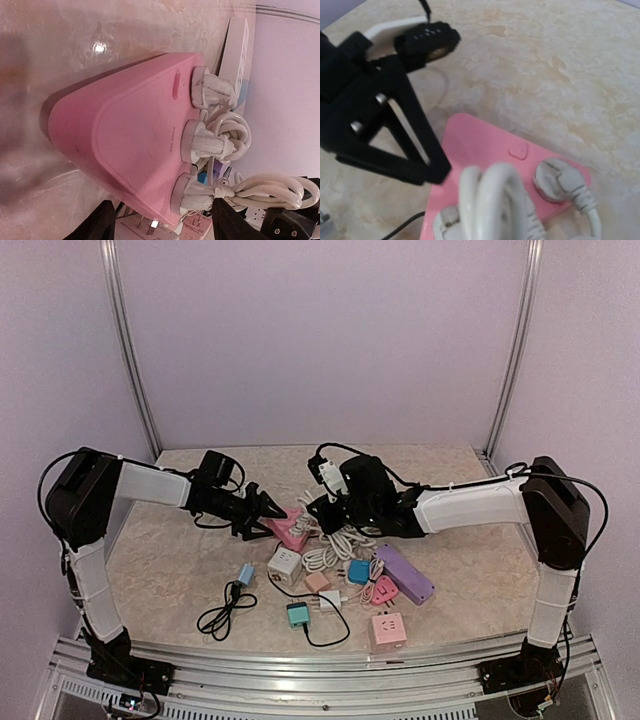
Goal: Pull the plug off the socket
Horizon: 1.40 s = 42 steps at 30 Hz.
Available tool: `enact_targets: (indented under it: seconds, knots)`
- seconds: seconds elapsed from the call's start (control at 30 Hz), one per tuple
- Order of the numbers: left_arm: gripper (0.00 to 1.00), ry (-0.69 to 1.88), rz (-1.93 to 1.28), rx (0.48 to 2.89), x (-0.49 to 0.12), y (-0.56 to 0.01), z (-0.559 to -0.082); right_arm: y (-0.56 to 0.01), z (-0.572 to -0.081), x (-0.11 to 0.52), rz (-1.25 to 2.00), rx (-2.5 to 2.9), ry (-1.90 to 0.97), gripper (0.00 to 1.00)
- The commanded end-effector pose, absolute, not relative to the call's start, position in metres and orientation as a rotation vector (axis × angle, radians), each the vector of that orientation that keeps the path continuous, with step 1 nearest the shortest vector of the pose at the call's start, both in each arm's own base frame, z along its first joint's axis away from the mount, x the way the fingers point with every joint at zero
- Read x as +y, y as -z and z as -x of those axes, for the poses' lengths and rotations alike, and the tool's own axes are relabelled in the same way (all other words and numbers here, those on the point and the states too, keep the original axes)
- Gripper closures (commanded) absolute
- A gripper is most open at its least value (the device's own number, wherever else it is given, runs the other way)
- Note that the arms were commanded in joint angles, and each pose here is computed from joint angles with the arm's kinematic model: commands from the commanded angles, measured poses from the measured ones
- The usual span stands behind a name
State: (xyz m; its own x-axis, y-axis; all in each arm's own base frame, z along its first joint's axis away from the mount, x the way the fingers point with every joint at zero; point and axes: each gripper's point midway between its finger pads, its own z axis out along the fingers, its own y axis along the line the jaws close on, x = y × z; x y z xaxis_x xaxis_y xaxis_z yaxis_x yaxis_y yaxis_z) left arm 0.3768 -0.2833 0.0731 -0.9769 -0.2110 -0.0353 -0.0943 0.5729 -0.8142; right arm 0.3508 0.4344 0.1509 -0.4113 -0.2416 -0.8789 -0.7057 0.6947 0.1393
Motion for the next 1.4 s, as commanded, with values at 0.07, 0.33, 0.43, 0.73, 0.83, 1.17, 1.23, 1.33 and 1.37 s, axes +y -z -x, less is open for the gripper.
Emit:
enact_targets:
  seconds: [0.07,0.33,0.43,0.73,0.83,1.17,1.23,1.33,1.37]
  knots:
    - [0.37,1.395,0.253,2.712,-0.303,-0.062,-0.377,-0.212,-0.347,0.461,0.684,1.804,-0.767,1.00]
    - [0.37,1.330,0.295,2.749,-0.302,-0.048,-0.375,-0.220,-0.346,0.462,0.682,1.786,-0.773,1.00]
    - [0.37,1.342,0.294,2.748,-0.306,-0.046,-0.376,-0.219,-0.346,0.462,0.683,1.786,-0.773,1.00]
    - [0.45,1.272,0.297,2.706,-0.311,-0.043,-0.390,-0.223,-0.341,0.463,0.689,1.775,-0.813,1.00]
    - [0.51,1.236,0.281,2.664,-0.310,-0.050,-0.397,-0.223,-0.339,0.463,0.692,1.776,-0.815,1.00]
    - [0.78,1.159,0.137,2.420,-0.300,-0.117,-0.409,-0.223,-0.334,0.444,0.622,1.810,-0.810,1.00]
    - [0.84,1.144,0.094,2.385,-0.300,-0.130,-0.410,-0.223,-0.335,0.438,0.585,1.829,-0.805,0.97]
    - [0.90,1.081,0.058,2.354,-0.293,-0.142,-0.410,-0.226,-0.332,0.430,0.537,1.847,-0.815,0.76]
    - [0.91,1.055,0.049,2.339,-0.289,-0.147,-0.410,-0.227,-0.331,0.426,0.523,1.853,-0.818,0.66]
